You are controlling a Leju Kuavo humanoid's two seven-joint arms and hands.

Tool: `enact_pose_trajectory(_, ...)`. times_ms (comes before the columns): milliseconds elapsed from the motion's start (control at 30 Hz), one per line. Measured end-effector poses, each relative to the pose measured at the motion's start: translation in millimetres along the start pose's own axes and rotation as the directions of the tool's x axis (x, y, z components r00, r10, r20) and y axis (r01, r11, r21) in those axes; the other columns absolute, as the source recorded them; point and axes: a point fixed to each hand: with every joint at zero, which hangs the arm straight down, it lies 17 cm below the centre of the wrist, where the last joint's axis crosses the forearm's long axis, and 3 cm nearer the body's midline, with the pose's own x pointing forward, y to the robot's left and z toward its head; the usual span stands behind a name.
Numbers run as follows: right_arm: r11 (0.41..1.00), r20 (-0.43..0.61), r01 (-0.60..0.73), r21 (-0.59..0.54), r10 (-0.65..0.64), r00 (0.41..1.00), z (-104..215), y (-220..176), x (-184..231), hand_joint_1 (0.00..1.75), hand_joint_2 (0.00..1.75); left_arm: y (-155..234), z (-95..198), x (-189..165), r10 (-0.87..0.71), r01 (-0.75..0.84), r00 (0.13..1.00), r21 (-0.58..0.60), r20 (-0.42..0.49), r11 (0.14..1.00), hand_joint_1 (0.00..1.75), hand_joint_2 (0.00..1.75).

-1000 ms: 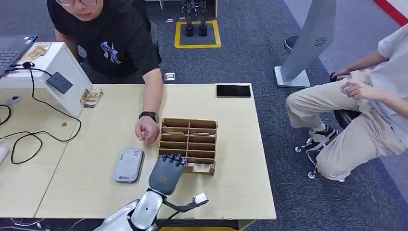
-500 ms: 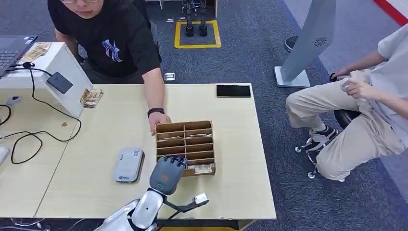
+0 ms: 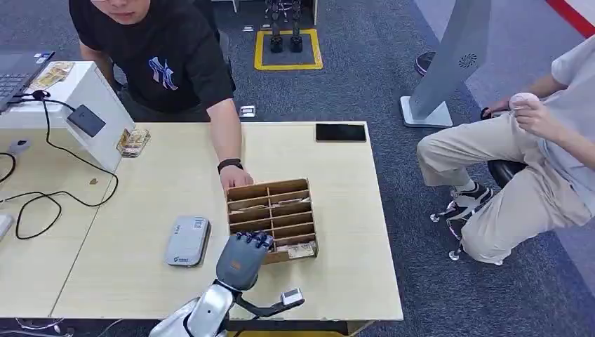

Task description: Pass the card to the sensor for recognition and then transmit it.

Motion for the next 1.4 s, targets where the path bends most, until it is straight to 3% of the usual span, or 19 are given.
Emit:
enact_pose_trajectory(233,1.0,0.005,-0.008,-0.002,0.008,1.0,1,2,1,0.0,1.75,51,-17,1,0.207,-0.2,0.978,0.145,-0.034,0.969,1.75,1.75)
enact_pose_trajectory(433,1.0,0.01,-0.015,0.002,0.015,1.0,2,4,2,0.0,1.75,77,-23,-11,0.277,-0.251,0.956,0.227,-0.091,0.941,1.75,1.75)
enact_pose_trajectory(1200,1.0,0.013,-0.03,0.01,0.03,0.999,4,8,2,0.0,1.75,83,-23,-27,0.389,-0.341,0.911,0.284,-0.134,0.896,1.75,1.75)
enact_pose_trajectory(1400,1.0,0.001,-0.03,0.007,0.03,1.0,4,8,-1,0.0,1.75,70,-20,-53,0.571,-0.485,0.784,0.333,-0.245,0.809,1.75,1.75)
